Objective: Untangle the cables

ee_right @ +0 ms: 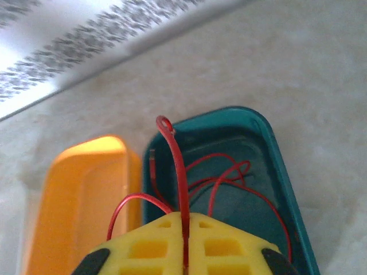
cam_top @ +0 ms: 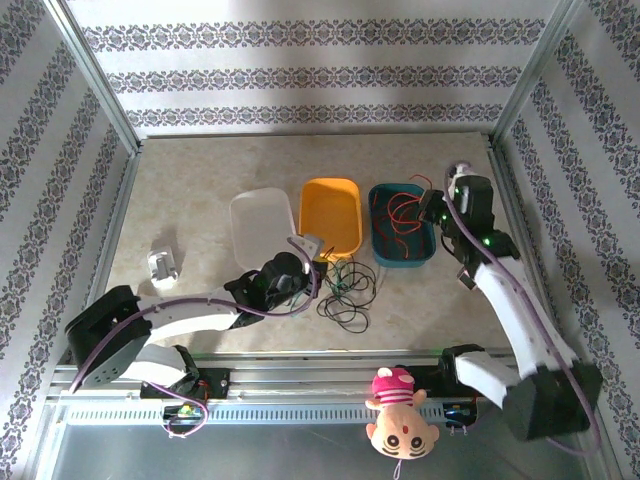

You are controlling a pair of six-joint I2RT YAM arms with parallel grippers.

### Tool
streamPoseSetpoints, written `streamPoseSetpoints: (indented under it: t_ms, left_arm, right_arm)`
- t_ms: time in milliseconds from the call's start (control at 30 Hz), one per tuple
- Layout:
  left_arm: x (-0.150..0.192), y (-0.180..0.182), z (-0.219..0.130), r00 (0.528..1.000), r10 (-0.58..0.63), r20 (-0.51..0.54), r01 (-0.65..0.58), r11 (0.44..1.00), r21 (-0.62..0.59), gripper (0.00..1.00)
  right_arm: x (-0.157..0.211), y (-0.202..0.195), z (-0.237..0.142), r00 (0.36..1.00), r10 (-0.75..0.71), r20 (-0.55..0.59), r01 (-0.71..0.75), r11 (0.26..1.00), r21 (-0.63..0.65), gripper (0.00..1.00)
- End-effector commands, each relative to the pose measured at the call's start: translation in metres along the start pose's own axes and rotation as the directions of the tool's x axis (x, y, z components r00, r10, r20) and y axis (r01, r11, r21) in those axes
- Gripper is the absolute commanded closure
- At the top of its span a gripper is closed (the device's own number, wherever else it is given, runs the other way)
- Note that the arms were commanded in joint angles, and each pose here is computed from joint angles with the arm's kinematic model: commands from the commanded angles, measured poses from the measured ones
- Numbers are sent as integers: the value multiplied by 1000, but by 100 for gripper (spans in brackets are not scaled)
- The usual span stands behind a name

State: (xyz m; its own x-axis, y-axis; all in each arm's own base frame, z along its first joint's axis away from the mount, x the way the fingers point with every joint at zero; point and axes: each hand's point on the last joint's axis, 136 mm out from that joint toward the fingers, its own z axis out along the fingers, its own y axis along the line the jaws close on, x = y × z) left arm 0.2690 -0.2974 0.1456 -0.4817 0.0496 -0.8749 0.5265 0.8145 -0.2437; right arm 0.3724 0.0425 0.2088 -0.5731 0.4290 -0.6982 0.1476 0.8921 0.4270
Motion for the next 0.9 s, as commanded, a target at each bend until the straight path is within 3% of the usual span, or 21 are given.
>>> streamPoseSetpoints:
  t_ms: [0, 67, 133, 367, 433, 567, 733, 867]
  left_arm:
    - [6, 15, -8, 1000, -10, -18, 9, 998, -64, 100]
    - [4, 16, -10, 1000, -9, -15, 8, 998, -68, 100]
    - [3, 16, -10, 1000, -11, -9, 10, 998, -67, 100]
    - [-10, 11, -11, 1000, -6, 18, 7, 998, -55, 100]
    - [-16, 7, -14, 1000, -7, 30, 8, 999, -41, 100]
    - [-30, -6, -22, 999, 3, 49, -4, 1000, 22, 100]
    - [-56, -14, -36, 994, 3, 107, -8, 999, 47, 100]
    - [-80, -23, -47, 988, 2, 155, -14, 997, 79, 100]
  right_arm:
    - [9, -20, 30, 986, 158, -52, -155, 987, 52, 70]
    - [23, -36, 40, 972, 219, -89, -208, 971, 122, 53]
    - [29, -41, 40, 969, 227, -100, -211, 966, 150, 48]
    - [28, -44, 8, 991, 124, -53, -115, 981, 157, 46]
    - [34, -27, 0, 994, 83, -74, -78, 995, 69, 46]
    - [71, 38, -18, 985, -64, -163, 27, 975, -223, 46]
    - [151, 110, -50, 891, -357, -279, 153, 816, -557, 45]
    - [210, 134, -63, 773, -537, -338, 189, 703, -686, 44]
